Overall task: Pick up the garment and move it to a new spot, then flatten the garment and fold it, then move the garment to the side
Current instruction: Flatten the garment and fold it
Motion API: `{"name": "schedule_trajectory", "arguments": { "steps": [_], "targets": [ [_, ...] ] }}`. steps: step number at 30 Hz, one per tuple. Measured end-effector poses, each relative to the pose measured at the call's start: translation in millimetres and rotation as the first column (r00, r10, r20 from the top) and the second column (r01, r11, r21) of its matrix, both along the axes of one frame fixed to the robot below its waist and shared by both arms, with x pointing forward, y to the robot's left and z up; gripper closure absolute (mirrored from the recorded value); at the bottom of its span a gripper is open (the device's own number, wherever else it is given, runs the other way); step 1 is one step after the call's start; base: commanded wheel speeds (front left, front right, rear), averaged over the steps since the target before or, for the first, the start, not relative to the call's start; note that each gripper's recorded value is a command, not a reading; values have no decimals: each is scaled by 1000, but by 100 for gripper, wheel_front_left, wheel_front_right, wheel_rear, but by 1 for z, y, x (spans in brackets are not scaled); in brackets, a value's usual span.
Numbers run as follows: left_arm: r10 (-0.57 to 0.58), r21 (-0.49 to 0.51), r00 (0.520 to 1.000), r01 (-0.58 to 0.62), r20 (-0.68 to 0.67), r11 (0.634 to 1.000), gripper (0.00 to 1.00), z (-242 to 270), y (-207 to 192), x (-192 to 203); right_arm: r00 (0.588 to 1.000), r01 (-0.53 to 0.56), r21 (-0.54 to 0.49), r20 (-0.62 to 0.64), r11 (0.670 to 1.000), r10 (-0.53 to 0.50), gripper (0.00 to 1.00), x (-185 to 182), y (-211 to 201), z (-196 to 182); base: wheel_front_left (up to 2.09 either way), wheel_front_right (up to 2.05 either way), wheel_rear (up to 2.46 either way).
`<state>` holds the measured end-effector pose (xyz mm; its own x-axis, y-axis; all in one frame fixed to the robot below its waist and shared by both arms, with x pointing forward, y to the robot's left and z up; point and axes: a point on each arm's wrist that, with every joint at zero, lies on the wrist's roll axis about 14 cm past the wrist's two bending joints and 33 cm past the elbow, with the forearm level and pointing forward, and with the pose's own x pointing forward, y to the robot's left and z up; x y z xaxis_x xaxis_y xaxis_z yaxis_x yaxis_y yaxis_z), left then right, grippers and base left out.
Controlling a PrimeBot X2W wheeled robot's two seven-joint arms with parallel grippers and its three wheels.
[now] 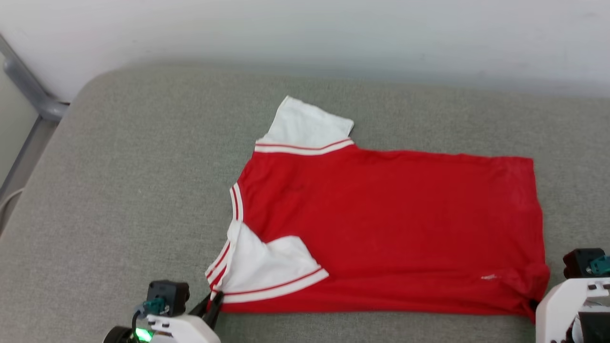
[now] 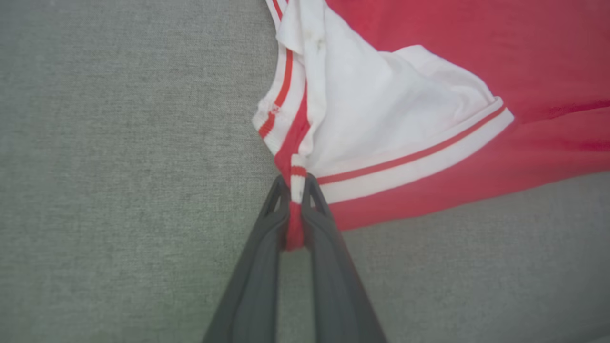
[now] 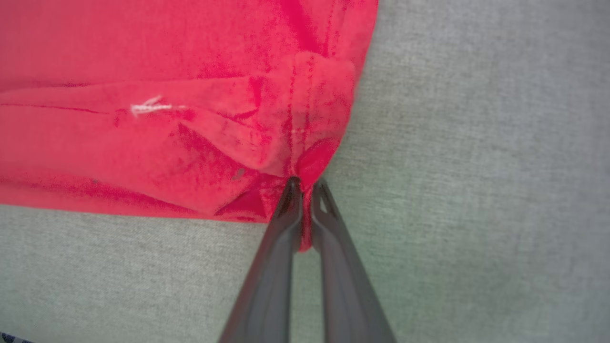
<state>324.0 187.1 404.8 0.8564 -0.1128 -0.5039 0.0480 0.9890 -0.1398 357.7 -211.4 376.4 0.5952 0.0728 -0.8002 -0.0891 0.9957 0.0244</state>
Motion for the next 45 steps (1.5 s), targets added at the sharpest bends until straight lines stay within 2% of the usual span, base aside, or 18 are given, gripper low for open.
{"name": "schedule_trajectory", "arguments": {
  "steps": [8,14,28,29,30,31,32,33,36,41,42,43,45],
  "targets": [
    [-10,0,999,10,-34,1000,100,-1,-1,-30,1000,13,-7,6,1000,-13,100,-24,-14,17,0,0,0],
    [-20,-21,997,18,-78,1000,100,-8,-8,-48,999,8,-52,-46,999,-11,100,-47,-29,21,0,0,0],
    [-18,-30,989,14,-148,999,100,-31,-10,-57,988,53,-15,-147,998,-55,100,-70,-24,-6,0,0,0],
    [-19,-30,988,14,-151,999,79,-32,-11,-57,987,55,-15,-148,998,-57,100,-71,-25,-7,0,0,0],
    [-18,-29,988,14,-155,999,36,-34,-10,-57,987,55,-15,-150,998,-57,100,-71,-24,-8,0,0,0],
    [-17,-26,988,13,-156,1000,0,-34,-10,-57,988,53,-14,-144,998,-55,98,-70,-24,-9,0,0,0],
    [-15,-23,988,12,-154,1000,0,-35,-9,-58,990,50,-14,-133,999,-52,20,-69,-24,-8,0,0,0],
    [-13,-20,990,10,-143,1000,0,-33,-8,-57,991,51,-15,-122,999,-52,0,-68,-24,-7,0,0,0],
    [-1,-13,996,0,-89,1000,0,-24,-5,-51,995,47,-14,-88,999,-48,0,-65,-25,-1,0,0,0],
    [-7,-5,996,8,89,1000,0,12,-3,-31,993,13,3,116,1000,-14,0,-34,-19,41,0,0,0],
    [-5,-1,990,5,144,1000,0,24,-2,-24,985,8,2,171,1000,-8,0,-27,-18,53,0,0,0],
    [-9,19,954,3,299,1000,0,60,1,-5,944,-20,-18,329,1000,25,0,-6,-17,89,0,0,0],
    [-7,25,919,-3,393,1000,0,84,1,5,904,-36,-14,425,999,38,0,4,-12,109,0,0,0]
  ]
}}
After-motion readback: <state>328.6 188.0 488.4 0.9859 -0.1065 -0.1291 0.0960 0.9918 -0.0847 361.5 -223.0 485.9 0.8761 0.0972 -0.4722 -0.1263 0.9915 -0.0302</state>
